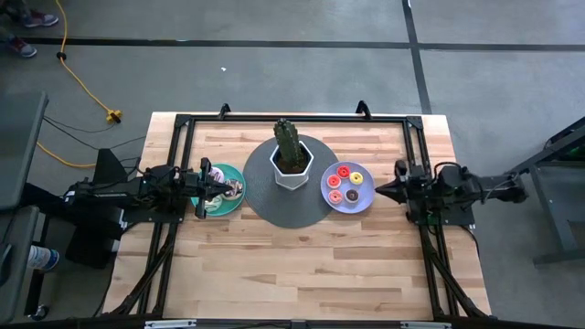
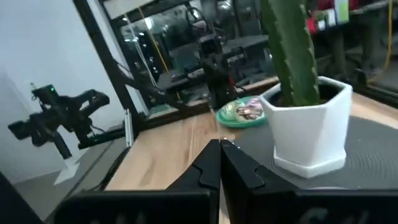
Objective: Pick & Place donuts
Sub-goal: Return to Home Position
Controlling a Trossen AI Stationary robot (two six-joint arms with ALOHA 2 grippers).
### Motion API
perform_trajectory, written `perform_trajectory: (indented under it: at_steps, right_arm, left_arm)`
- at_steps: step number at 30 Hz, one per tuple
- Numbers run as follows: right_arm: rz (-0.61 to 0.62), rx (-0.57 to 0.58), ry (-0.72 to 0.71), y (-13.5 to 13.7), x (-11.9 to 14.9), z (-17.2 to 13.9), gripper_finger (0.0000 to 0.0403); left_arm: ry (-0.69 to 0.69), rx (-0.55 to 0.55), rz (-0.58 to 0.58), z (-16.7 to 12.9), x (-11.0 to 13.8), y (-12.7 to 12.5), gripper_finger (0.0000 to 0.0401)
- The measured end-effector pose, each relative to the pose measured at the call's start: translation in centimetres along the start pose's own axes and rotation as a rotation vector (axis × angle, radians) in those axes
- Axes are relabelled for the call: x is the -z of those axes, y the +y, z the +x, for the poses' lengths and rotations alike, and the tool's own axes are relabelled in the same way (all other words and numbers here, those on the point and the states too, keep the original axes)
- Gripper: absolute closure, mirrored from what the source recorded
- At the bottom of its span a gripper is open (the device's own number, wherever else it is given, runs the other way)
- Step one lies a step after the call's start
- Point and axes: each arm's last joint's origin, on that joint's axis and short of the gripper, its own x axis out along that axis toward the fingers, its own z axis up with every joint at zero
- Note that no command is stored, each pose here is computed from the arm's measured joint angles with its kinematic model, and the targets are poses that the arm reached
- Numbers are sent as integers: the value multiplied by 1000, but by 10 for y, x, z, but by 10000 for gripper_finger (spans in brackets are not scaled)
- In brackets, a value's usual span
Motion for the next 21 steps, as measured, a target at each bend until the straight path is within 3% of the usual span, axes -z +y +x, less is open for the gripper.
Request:
perform_trajectory:
  at_steps: [2,6,16,21]
  right_arm:
    - [-25,-38,-58,-1,7,6,401]
    - [-199,-116,-239,0,10,12,402]
    - [-302,-167,-195,-3,26,17,402]
    - [-338,-137,-120,-8,33,18,402]
  left_arm:
    - [0,0,0,0,0,0,400]
    - [0,0,0,0,0,0,400]
    - [0,0,0,0,0,0,400]
    - [0,0,0,0,0,0,400]
